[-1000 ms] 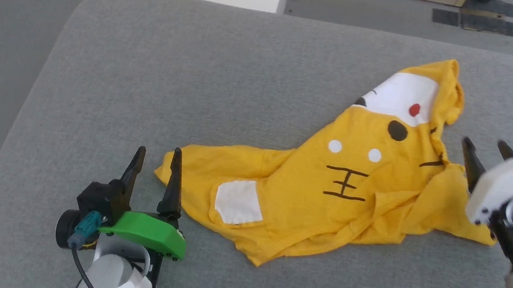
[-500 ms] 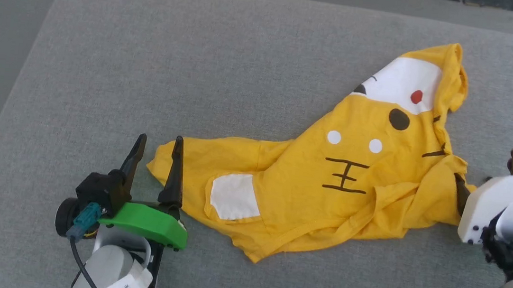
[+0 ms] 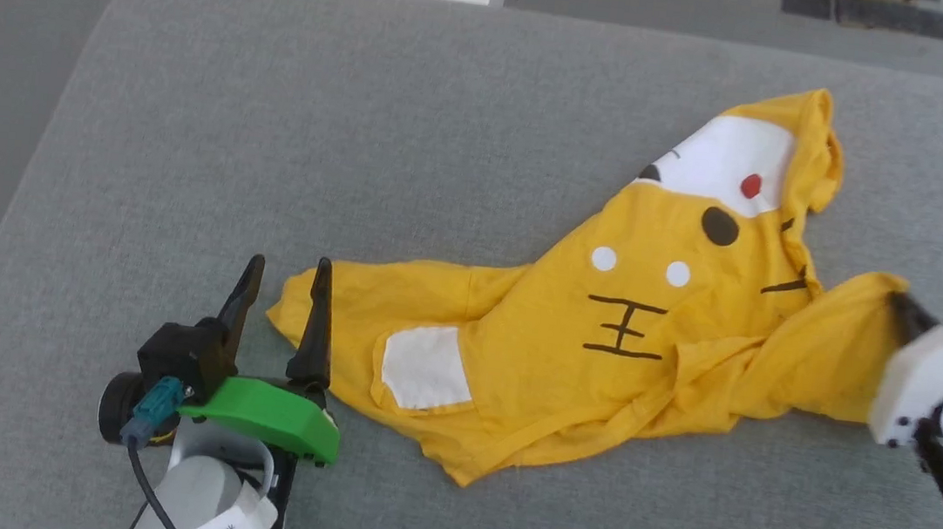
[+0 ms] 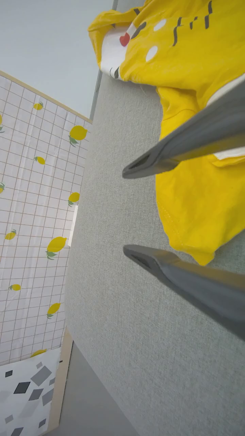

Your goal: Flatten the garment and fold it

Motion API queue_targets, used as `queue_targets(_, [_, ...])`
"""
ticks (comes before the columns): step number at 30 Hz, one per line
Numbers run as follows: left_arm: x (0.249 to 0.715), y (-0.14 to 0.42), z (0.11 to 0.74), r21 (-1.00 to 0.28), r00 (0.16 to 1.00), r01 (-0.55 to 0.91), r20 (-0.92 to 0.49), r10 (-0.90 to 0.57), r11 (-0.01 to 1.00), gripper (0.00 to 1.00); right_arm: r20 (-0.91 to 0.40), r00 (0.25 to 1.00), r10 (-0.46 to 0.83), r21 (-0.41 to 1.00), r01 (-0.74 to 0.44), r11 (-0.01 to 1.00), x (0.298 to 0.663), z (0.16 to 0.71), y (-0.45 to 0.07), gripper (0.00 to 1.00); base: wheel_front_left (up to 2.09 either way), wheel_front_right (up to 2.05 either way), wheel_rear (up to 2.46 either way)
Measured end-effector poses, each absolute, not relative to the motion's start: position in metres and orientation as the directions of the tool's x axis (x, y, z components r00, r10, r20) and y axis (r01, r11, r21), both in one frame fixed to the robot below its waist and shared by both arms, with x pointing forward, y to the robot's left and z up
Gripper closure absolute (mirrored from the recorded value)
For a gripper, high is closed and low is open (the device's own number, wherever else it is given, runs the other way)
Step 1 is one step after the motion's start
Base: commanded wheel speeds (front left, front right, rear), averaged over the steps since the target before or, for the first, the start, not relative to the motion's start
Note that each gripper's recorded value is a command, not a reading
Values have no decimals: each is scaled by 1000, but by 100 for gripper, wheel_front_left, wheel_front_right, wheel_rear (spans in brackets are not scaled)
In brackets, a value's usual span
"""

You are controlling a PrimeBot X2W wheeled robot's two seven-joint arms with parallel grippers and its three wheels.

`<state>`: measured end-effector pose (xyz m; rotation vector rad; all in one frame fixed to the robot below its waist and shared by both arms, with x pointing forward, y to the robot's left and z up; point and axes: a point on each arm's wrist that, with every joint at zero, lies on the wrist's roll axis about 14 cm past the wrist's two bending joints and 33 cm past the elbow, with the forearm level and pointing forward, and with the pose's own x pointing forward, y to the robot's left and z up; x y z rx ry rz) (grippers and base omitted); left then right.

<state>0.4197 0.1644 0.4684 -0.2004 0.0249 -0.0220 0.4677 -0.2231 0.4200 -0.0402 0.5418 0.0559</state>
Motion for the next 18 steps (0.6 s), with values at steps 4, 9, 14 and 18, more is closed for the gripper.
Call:
queue_targets(4, [414, 161, 473, -202, 999, 29, -13, -33, 979, 0, -389, 920, -49, 8, 56, 998, 451, 451, -247, 100, 0, 0, 0])
queue_targets(9, [406, 157, 479, -206, 999, 42, 0, -42, 978, 0, -371, 896, -244, -2, 262, 965, 387, 456, -298, 100, 0, 0, 0])
queue_targets(14, [401, 152, 485, -208, 998, 59, 15, -57, 976, 0, -458, 787, -414, -60, 437, 898, 315, 438, -350, 100, 0, 0, 0])
queue_targets(18, [399, 146, 487, -209, 997, 77, 20, -75, 975, 0, -549, 712, -438, -34, 504, 863, 281, 412, -362, 82, 0, 0, 0])
